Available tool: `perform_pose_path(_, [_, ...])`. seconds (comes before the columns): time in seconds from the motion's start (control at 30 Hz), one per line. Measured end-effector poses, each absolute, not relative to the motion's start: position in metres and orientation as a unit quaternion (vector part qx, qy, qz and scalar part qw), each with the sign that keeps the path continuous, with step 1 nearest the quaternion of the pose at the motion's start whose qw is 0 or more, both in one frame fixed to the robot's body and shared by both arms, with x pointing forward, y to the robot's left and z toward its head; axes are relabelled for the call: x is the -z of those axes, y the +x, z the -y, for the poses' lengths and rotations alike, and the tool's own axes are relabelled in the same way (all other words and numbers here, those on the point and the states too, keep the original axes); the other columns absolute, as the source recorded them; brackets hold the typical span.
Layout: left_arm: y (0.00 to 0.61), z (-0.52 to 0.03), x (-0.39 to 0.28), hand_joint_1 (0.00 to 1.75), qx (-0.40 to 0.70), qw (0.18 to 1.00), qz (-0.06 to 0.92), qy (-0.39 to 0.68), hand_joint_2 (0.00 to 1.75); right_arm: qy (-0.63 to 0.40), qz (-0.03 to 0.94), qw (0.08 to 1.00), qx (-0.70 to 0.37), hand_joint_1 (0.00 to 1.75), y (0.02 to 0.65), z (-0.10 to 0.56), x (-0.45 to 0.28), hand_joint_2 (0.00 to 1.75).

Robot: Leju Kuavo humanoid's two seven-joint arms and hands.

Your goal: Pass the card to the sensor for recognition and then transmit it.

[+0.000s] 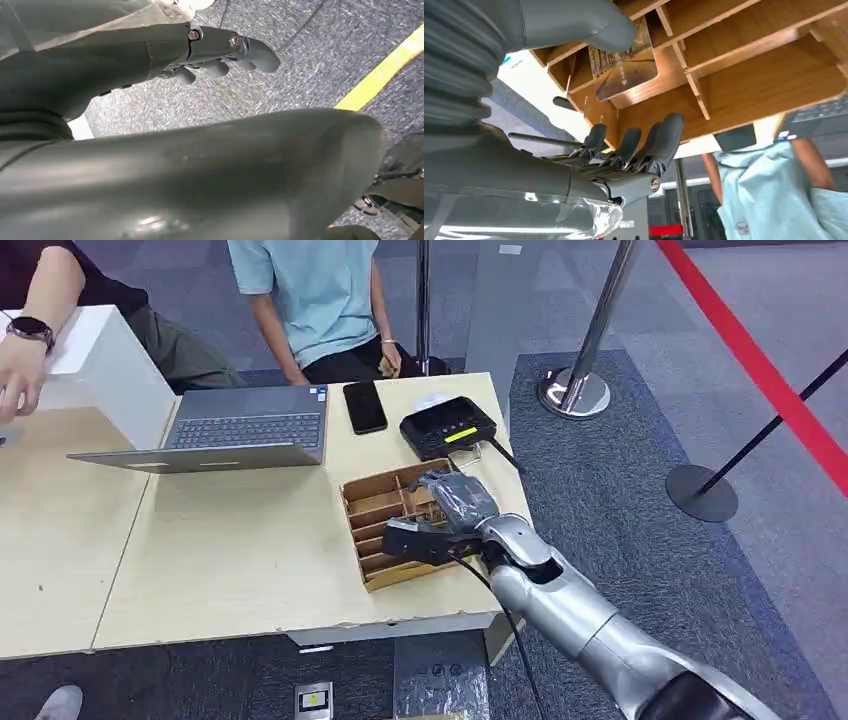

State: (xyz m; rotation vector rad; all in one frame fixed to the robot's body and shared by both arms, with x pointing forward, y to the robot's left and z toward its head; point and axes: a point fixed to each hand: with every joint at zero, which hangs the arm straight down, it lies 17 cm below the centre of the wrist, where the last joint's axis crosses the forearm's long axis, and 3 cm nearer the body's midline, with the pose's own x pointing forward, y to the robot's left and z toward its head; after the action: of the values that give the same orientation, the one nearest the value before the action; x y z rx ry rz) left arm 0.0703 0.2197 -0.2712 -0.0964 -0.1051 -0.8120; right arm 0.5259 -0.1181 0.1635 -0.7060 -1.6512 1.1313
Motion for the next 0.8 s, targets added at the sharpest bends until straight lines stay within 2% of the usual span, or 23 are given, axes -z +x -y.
perform_pose_path(0.5, [0.07,-0.219,0.271,0.0,0.393,0.917,0.051,-0.048,0.0,-0.295,0.659,0.502,-0.475,0.65,0.532,0.129,-0.144,1.75])
perform_pose_path(0.57, [0.07,-0.219,0.271,0.0,0.392,0.917,0.051,-0.048,0.0,-0.295,0.658,0.504,-0.476,0.8,0.532,0.13,-0.142,1.75])
perform_pose_path(0.6, [0.07,-0.219,0.271,0.0,0.392,0.917,0.051,-0.048,0.0,-0.295,0.657,0.505,-0.476,0.82,0.532,0.13,-0.14,1.75])
perform_pose_path(0.63, [0.07,-0.219,0.271,0.0,0.391,0.918,0.051,-0.048,0.0,-0.295,0.656,0.505,-0.476,1.05,0.532,0.131,-0.139,1.75])
perform_pose_path(0.67, [0.07,-0.219,0.271,0.0,0.391,0.918,0.051,-0.048,0.0,-0.295,0.656,0.506,-0.477,1.4,0.532,0.131,-0.138,1.75])
perform_pose_path(0.7, [0.07,-0.219,0.271,0.0,0.39,0.918,0.051,-0.049,0.0,-0.295,0.655,0.507,-0.477,1.4,0.532,0.132,-0.137,1.75])
perform_pose_path(0.77, [0.07,-0.219,0.271,0.0,0.391,0.918,0.051,-0.048,0.0,-0.294,0.654,0.508,-0.476,1.61,0.532,0.132,-0.135,1.75])
perform_pose_path(0.8, [0.07,-0.219,0.271,0.0,0.39,0.918,0.051,-0.048,0.0,-0.295,0.654,0.509,-0.476,1.61,0.532,0.133,-0.134,1.75])
